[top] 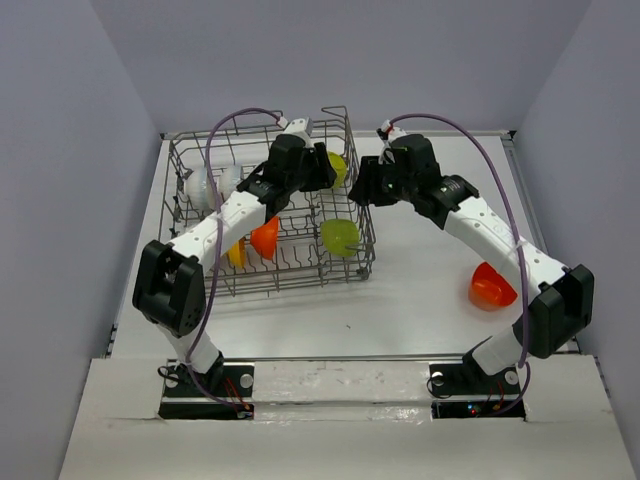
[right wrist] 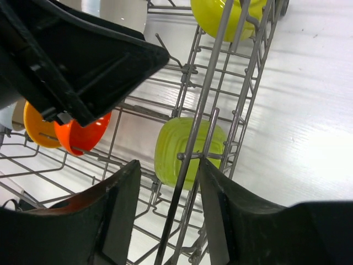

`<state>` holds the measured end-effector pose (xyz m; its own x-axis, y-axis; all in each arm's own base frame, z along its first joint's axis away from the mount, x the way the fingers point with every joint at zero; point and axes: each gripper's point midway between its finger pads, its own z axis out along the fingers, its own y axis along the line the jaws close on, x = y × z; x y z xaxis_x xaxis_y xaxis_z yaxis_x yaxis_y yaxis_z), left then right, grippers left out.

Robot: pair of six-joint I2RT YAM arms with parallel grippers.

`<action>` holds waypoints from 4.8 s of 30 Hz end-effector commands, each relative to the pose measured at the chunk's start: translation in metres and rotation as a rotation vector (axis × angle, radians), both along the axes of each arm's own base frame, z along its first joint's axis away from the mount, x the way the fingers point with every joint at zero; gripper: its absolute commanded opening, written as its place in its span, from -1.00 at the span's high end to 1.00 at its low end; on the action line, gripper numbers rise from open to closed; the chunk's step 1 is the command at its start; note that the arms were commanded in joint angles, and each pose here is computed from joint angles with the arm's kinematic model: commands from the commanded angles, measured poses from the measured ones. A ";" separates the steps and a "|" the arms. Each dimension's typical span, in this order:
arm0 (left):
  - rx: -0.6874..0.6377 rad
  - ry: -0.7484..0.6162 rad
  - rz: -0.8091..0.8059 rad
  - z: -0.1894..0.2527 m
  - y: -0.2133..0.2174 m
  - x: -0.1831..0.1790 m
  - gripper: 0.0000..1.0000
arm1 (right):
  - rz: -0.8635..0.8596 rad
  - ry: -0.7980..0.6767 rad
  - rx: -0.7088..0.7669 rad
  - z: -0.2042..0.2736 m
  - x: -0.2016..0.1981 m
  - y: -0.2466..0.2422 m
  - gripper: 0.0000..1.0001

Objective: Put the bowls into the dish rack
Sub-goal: Move the bowl to the corner of the board.

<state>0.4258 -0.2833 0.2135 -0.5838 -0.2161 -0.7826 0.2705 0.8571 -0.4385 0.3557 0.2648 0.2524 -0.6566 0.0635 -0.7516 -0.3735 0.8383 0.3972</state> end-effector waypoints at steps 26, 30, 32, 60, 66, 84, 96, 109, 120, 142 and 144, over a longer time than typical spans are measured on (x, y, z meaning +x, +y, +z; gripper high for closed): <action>-0.173 -0.351 0.039 0.139 0.058 -0.029 -0.31 | -0.942 -0.107 -0.404 0.028 -0.087 -0.238 -0.73; -0.196 -0.354 0.015 0.132 0.060 -0.029 -0.32 | -0.980 0.044 -0.497 -0.002 -0.101 -0.261 -0.65; -0.202 -0.344 -0.009 0.126 0.058 -0.030 -0.32 | -0.982 0.103 -0.539 -0.018 -0.105 -0.266 -0.64; -0.241 -0.383 -0.039 0.133 0.074 -0.034 -0.33 | -0.893 0.603 -0.622 -0.149 -0.098 -0.302 -0.16; -0.239 -0.377 -0.037 0.130 0.075 -0.033 -0.33 | -0.885 0.645 -0.590 -0.165 -0.095 -0.301 -0.17; -0.228 -0.366 -0.029 0.124 0.077 -0.033 -0.33 | -0.870 0.682 -0.462 -0.195 -0.090 -0.292 0.77; -0.238 -0.379 -0.033 0.134 0.073 -0.041 -0.32 | -0.742 0.576 -0.212 -0.158 -0.048 -0.252 0.98; -0.153 -0.452 -0.021 0.189 0.021 -0.082 -0.31 | -0.649 0.495 -0.042 -0.139 -0.010 -0.224 0.91; -0.163 -0.465 -0.057 0.208 -0.004 -0.112 -0.31 | -0.629 0.424 0.056 -0.119 0.010 -0.212 0.89; -0.149 -0.454 -0.072 0.203 -0.009 -0.118 -0.32 | -0.679 0.463 -0.017 -0.142 0.007 -0.225 0.69; -0.146 -0.456 -0.071 0.203 -0.009 -0.117 -0.32 | -0.683 0.472 -0.027 -0.146 0.007 -0.226 0.68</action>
<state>0.3136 -0.3022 0.3717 -0.2959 -0.2505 -0.9218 0.4977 0.7833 -0.3726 0.3421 0.0472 0.0952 -0.7568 0.5548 -0.3457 0.4360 0.8224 0.3654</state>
